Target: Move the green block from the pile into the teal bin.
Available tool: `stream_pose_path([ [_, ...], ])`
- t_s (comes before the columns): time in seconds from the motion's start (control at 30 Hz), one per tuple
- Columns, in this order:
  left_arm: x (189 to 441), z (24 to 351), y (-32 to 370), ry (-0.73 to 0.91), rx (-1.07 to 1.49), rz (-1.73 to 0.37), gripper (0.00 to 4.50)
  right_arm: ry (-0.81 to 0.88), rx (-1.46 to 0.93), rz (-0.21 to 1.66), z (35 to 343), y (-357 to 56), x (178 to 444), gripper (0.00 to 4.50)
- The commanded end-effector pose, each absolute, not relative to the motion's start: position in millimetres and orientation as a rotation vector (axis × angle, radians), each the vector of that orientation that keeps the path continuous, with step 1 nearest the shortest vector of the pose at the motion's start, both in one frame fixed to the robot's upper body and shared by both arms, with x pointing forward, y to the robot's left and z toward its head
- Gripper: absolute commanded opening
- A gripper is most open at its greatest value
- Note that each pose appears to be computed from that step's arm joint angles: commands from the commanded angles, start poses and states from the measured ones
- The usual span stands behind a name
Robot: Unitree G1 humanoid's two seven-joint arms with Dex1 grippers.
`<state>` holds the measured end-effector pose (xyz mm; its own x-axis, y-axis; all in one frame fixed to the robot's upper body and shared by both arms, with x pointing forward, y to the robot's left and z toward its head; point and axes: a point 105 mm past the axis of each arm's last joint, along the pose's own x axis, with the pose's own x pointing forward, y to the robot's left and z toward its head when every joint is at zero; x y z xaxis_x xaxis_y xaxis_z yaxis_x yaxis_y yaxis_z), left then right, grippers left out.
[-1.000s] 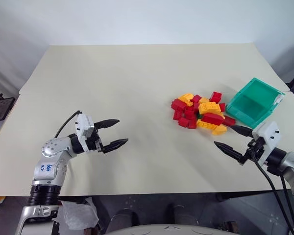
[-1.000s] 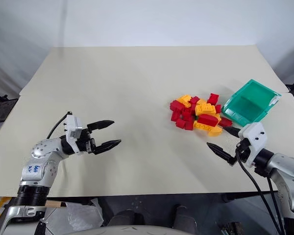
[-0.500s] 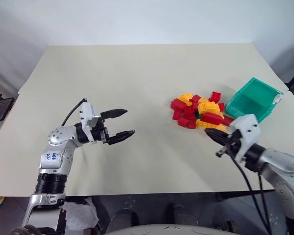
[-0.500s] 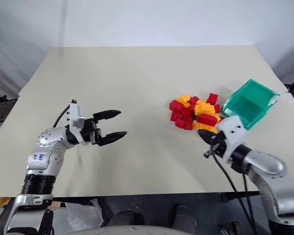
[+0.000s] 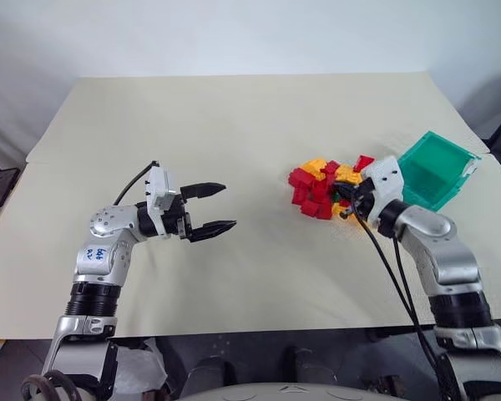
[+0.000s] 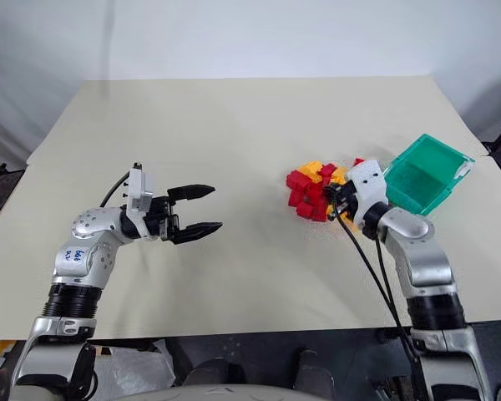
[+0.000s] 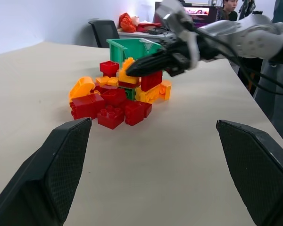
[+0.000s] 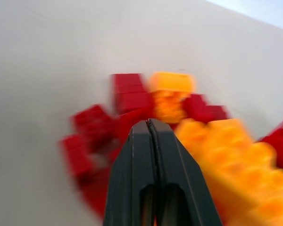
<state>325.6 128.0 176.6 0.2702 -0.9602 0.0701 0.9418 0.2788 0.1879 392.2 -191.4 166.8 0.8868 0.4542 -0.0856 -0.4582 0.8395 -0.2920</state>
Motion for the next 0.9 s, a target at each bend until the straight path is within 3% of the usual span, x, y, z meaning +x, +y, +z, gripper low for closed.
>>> stream_pose_path([
  [0.03, 322.6, 183.7, 127.7, -0.212, 0.136, -1.286, 4.50, -0.001, -0.352, 0.439, 167.9, -203.3, 404.4, 0.03],
  [0.23, 323.7, 182.7, 126.5, -0.207, 0.136, -1.287, 4.50, 0.036, -0.433, 0.385, 164.7, -220.0, 417.8, 0.03],
  [0.57, 328.8, 183.4, 123.3, -0.217, 0.133, -1.287, 4.50, 0.035, -0.519, 0.473, 190.7, -219.3, 401.7, 0.03],
  [0.7, 329.1, 182.5, 120.9, -0.226, 0.123, -1.284, 4.50, 0.163, -0.608, 0.569, 181.1, -218.8, 391.0, 0.03],
  [0.9, 327.6, 180.4, 118.5, -0.235, 0.114, -1.279, 4.50, 0.237, -0.647, 0.549, 160.4, -222.4, 399.1, 0.03],
])
